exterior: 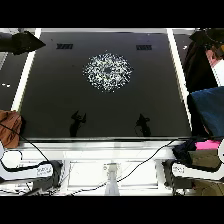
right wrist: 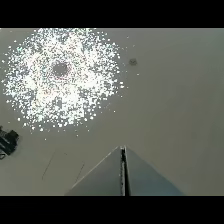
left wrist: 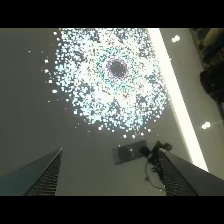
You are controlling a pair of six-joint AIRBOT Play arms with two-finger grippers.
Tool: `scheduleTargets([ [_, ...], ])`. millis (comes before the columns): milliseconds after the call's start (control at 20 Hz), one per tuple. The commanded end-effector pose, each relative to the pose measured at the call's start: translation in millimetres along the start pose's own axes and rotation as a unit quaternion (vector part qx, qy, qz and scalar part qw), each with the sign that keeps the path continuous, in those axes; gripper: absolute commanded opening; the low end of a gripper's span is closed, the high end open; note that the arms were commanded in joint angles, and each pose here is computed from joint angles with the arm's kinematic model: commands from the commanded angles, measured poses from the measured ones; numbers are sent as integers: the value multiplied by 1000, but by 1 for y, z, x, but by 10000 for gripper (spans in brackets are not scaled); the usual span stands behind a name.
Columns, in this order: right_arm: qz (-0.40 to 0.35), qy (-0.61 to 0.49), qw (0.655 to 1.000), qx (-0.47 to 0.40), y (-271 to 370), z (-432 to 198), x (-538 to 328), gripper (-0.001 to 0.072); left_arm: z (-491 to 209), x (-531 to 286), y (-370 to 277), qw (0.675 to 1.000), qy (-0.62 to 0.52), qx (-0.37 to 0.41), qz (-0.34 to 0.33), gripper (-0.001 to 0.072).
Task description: Fold the clothes and pants, and hang the long-sleeved shirts on hangers.
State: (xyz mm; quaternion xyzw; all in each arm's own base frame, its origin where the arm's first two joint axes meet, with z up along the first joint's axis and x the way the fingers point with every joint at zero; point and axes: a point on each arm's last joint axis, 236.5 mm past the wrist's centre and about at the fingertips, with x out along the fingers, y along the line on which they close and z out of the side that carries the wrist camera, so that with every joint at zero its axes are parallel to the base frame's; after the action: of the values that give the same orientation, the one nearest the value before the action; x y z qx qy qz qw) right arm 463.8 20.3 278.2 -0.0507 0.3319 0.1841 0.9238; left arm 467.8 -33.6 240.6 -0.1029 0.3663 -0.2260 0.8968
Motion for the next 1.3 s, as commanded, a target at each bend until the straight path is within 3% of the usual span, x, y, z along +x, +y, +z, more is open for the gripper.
scheduleTargets([
  [0,0,0,1000,0,1,0,0,12,0,0,0,1000,0,0,0,698],
  [550,1,0,1000,0,1,0,0,12,2,4,3,1000,-3,-2,2,692],
  [600,1,0,1000,0,1,0,0,12,-1,8,9,1000,3,-3,7,567],
  [650,0,0,1000,0,1,0,0,12,-7,10,26,999,16,-1,35,327],
  [700,1,0,1000,0,1,0,0,12,-16,11,51,996,36,5,78,159],
  [750,1,0,1000,0,1,0,0,12,-30,10,81,989,66,12,132,153],
  [800,1,0,1000,0,1,0,0,12,-45,0,115,975,103,23,197,229],
  [900,1,0,1000,0,1,0,0,12,-70,-41,176,928,164,15,333,601],
  [950,1,0,1000,0,1,0,0,12,-77,-60,200,910,159,-34,382,660],
  [1100,0,0,1000,0,1,0,0,12,-128,-130,252,830,214,-144,495,659],
  [1250,0,0,1000,0,1,0,0,12,-188,-172,283,772,272,-244,520,659],
])
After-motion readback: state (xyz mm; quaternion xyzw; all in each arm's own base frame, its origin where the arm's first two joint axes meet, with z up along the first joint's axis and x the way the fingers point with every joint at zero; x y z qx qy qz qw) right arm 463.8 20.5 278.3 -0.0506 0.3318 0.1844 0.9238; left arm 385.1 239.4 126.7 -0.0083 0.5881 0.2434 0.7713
